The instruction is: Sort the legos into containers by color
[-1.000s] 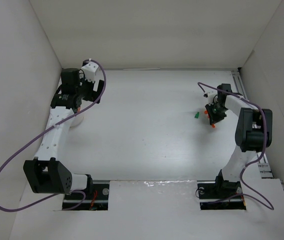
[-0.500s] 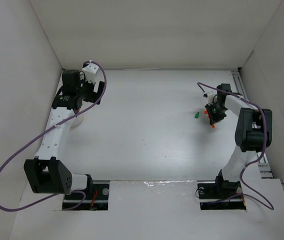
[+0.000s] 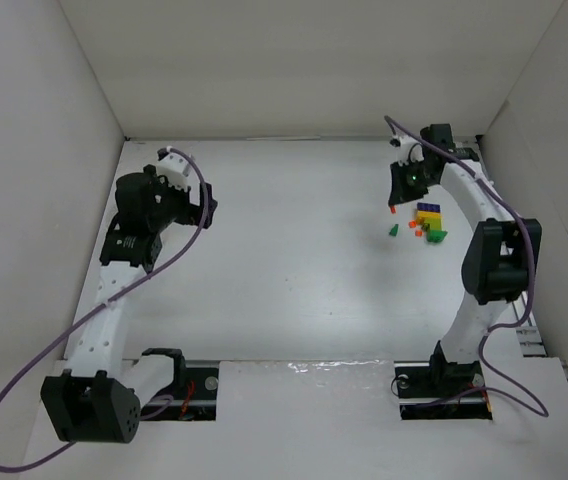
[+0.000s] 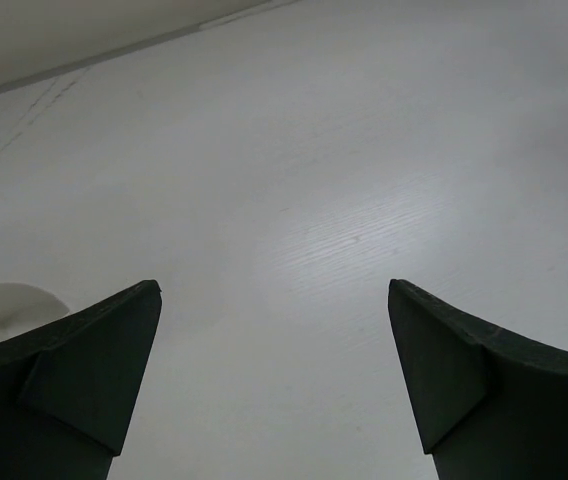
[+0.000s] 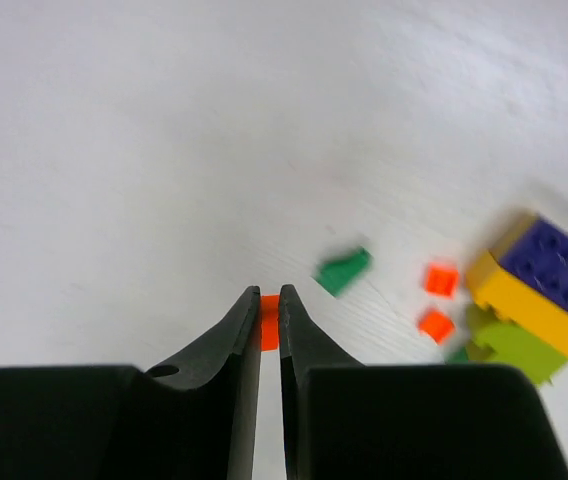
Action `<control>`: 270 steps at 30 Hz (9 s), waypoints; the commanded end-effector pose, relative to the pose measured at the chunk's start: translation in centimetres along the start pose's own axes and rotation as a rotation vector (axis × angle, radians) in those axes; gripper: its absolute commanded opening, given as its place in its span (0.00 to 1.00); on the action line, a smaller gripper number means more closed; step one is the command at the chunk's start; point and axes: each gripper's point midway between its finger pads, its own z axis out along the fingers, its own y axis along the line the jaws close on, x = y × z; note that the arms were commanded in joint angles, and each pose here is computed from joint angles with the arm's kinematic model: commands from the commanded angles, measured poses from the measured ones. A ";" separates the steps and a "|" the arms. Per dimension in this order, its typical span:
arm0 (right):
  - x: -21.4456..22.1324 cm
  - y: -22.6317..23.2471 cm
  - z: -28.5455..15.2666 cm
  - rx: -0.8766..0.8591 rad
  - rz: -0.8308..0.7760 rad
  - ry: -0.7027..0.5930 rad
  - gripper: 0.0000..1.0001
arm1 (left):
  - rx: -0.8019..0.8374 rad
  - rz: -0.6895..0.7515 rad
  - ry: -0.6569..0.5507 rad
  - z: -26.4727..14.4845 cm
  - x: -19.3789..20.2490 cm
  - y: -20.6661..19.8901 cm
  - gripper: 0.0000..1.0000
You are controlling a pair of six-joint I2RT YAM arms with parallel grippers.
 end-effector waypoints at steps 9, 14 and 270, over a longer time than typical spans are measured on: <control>-13.9 16.4 -3.4 -0.360 0.146 -0.335 0.06 | 0.315 -0.445 -0.220 -0.8 -4.5 -6.8 0.79; -15.9 22.6 -3.7 -0.435 0.195 -0.352 0.05 | 0.295 -0.400 -0.220 1.1 -5.1 -8.2 0.75; 4.6 -8.7 6.4 0.230 0.034 0.144 0.36 | 0.199 0.088 -0.018 1.3 -5.0 -1.7 0.56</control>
